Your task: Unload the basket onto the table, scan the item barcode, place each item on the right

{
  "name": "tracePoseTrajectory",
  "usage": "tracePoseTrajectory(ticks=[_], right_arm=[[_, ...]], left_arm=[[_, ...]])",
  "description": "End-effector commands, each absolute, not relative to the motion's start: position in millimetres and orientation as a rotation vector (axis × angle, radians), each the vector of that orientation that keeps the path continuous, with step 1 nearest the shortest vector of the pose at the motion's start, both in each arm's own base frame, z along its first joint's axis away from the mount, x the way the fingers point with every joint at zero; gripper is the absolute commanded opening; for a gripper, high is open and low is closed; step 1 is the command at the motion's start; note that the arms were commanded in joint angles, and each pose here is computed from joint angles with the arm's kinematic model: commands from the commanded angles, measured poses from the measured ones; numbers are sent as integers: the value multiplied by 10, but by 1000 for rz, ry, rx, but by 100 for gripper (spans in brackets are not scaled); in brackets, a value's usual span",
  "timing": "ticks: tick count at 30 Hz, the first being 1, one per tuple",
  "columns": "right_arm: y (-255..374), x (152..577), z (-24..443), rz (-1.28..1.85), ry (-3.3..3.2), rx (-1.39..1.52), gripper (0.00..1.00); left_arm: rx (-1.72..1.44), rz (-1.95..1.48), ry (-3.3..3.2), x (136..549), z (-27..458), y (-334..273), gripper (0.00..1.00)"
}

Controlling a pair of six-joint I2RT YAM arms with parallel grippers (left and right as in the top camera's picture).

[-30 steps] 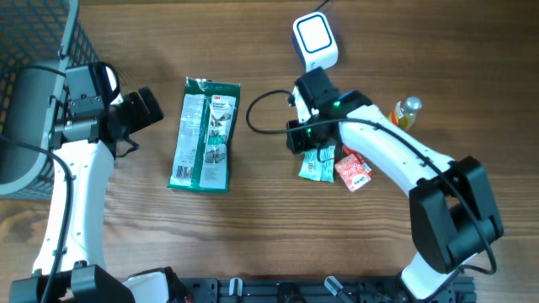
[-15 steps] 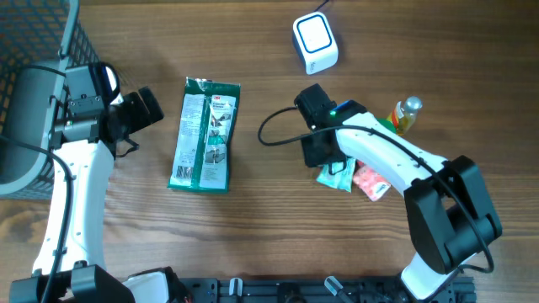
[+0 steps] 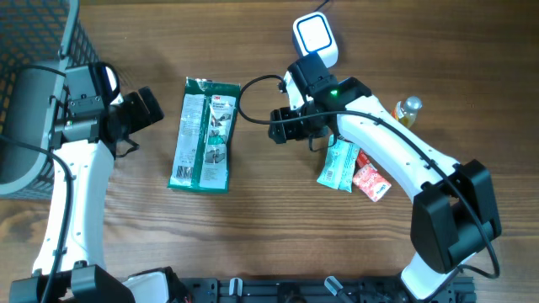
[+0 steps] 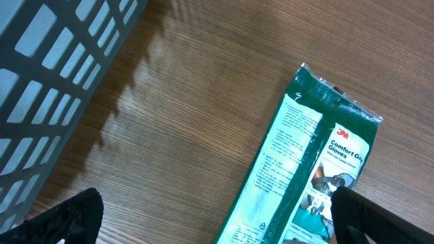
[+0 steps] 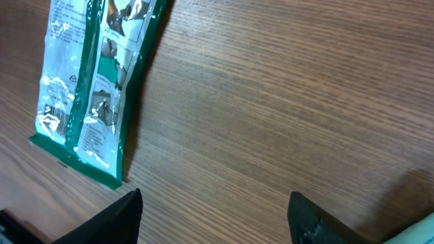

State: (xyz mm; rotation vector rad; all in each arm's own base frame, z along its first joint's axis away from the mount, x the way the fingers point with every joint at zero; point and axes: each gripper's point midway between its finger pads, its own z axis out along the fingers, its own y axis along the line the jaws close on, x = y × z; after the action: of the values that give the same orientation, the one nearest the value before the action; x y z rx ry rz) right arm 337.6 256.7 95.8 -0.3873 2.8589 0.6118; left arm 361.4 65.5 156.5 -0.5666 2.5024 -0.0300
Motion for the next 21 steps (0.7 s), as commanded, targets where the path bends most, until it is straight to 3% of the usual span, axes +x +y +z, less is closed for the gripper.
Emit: tracePoseTrajectory(ticks=[1,7,12,16,21], right_arm=[[2624,3348,987,660,2869,-388,75],[2624,3347,986,660,2870,-387,88],[2627,3353,989,661,2867,-388,91],[2642,3380,1000,666,2852,-388,92],[2645,3384,1002,666,2850,-389,92]], left_arm=[[-552,-21,2485,3648,1607,679,100],[-517,-90,2366,3908,1789,640,100],[-580,-204,2498,3706,1534,468,98],[-611,-214,2517,3675,1470,457,42],[-624,-223,2512,3685,1474,432,24]])
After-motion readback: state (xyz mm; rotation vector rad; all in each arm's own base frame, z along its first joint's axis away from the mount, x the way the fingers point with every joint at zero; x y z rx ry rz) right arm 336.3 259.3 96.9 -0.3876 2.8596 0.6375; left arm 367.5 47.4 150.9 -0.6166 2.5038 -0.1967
